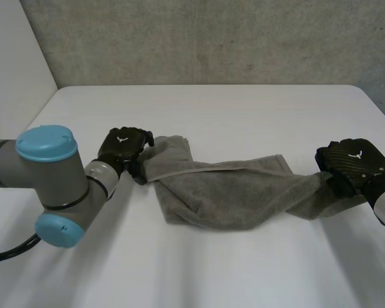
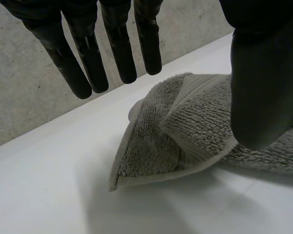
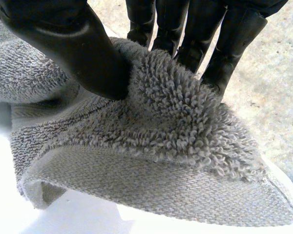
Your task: Fold the towel.
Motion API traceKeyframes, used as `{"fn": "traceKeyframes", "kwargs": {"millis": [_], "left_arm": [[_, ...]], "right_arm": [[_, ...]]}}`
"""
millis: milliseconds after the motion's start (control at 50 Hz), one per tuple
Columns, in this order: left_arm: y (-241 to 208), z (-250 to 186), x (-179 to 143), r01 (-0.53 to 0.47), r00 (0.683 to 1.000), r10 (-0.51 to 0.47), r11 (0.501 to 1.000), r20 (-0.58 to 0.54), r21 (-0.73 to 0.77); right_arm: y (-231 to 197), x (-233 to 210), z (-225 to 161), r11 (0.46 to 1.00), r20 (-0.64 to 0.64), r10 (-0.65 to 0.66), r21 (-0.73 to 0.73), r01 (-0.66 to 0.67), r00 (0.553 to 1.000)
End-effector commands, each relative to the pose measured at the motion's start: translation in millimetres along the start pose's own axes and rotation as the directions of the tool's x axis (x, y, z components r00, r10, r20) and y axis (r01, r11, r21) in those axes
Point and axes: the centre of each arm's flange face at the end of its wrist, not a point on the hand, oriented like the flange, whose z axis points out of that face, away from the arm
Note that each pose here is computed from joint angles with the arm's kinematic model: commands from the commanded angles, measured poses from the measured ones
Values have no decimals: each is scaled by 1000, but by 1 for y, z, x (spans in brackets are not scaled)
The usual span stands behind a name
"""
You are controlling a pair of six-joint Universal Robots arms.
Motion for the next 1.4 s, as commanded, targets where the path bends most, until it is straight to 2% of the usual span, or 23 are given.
{"fn": "traceKeyframes", "kwargs": {"millis": [20,240,740,860,940,960,1000,1120,1200,1300,1400], "left_arm": [[8,16,3,-15,1000,15,1000,-11,-11],[21,26,12,-16,999,13,998,-38,-61],[22,61,8,-25,999,25,999,-20,-21],[-14,51,3,-62,998,62,998,-9,27],[-62,33,-5,-70,998,69,991,12,113],[-62,33,-5,-70,998,69,991,12,113],[-94,17,-13,-74,997,70,982,32,175],[-129,-4,-19,-83,996,73,968,53,236],[-137,-21,-24,-80,996,71,979,53,189],[-135,-36,-32,-69,996,63,992,60,105],[-121,-40,-47,-88,993,88,996,84,4]], "right_arm": [[0,-1,0,1000,3,0,0,0,1000],[2,-1,0,1000,6,-1,-5,1,1000],[8,-1,5,1000,2,4,-20,-4,1000],[-1,2,4,1000,-7,-5,2,5,1000],[-30,9,-3,996,-35,-45,71,47,998],[-31,9,-3,996,-35,-45,72,47,998],[-58,15,-8,991,-42,-62,118,67,997],[-92,24,-13,986,-45,-70,149,76,997],[-117,15,-17,991,43,-61,120,55,997],[-115,4,-9,999,152,-36,5,36,988],[-108,-9,1,988,236,-128,-54,144,963]]}}
